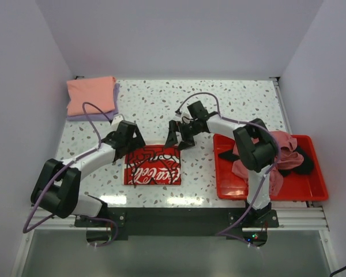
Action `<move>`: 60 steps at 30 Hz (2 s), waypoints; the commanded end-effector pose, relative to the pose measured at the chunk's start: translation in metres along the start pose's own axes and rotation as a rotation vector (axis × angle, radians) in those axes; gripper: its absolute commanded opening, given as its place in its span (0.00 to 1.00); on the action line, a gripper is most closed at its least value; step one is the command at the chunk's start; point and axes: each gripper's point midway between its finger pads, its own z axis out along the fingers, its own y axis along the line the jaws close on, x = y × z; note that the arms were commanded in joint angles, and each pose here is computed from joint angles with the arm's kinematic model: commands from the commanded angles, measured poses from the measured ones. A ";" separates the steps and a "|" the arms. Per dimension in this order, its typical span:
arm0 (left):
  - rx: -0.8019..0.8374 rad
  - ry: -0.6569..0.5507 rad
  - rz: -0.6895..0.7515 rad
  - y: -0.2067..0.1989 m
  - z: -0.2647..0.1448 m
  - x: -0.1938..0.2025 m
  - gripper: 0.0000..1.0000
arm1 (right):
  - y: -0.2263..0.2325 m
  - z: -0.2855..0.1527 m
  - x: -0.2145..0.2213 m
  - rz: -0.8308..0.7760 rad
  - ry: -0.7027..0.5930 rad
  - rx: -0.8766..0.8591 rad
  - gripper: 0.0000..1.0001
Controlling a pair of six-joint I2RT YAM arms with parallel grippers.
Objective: Fold and stack the t-shirts
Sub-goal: Fold the tshirt, then neatly place the folded tshirt to the corner
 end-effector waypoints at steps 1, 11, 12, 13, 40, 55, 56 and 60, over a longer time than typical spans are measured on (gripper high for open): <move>-0.051 -0.084 0.021 0.009 -0.010 -0.025 1.00 | -0.014 -0.003 -0.020 -0.082 -0.007 0.096 0.99; 0.061 -0.178 -0.003 -0.015 -0.064 -0.071 1.00 | 0.070 -0.084 -0.047 -0.305 -0.149 0.107 0.99; 0.070 -0.177 -0.014 -0.011 -0.072 -0.069 1.00 | 0.076 -0.099 -0.039 -0.317 -0.189 0.116 0.99; 0.070 -0.176 -0.022 -0.008 -0.075 -0.067 1.00 | 0.078 -0.104 -0.033 -0.318 -0.210 0.121 0.99; 0.051 0.086 -0.013 0.039 -0.028 0.053 0.77 | 0.046 -0.204 0.059 -0.258 -0.580 0.337 0.99; 0.078 0.182 -0.003 0.035 -0.019 0.090 0.45 | 0.043 -0.202 0.060 -0.278 -0.569 0.350 0.99; 0.045 0.175 0.003 0.039 -0.017 0.090 0.40 | 0.040 -0.202 0.060 -0.275 -0.569 0.359 0.99; -0.065 0.159 0.054 0.044 -0.014 0.086 0.16 | 0.038 -0.203 0.059 -0.282 -0.570 0.373 0.99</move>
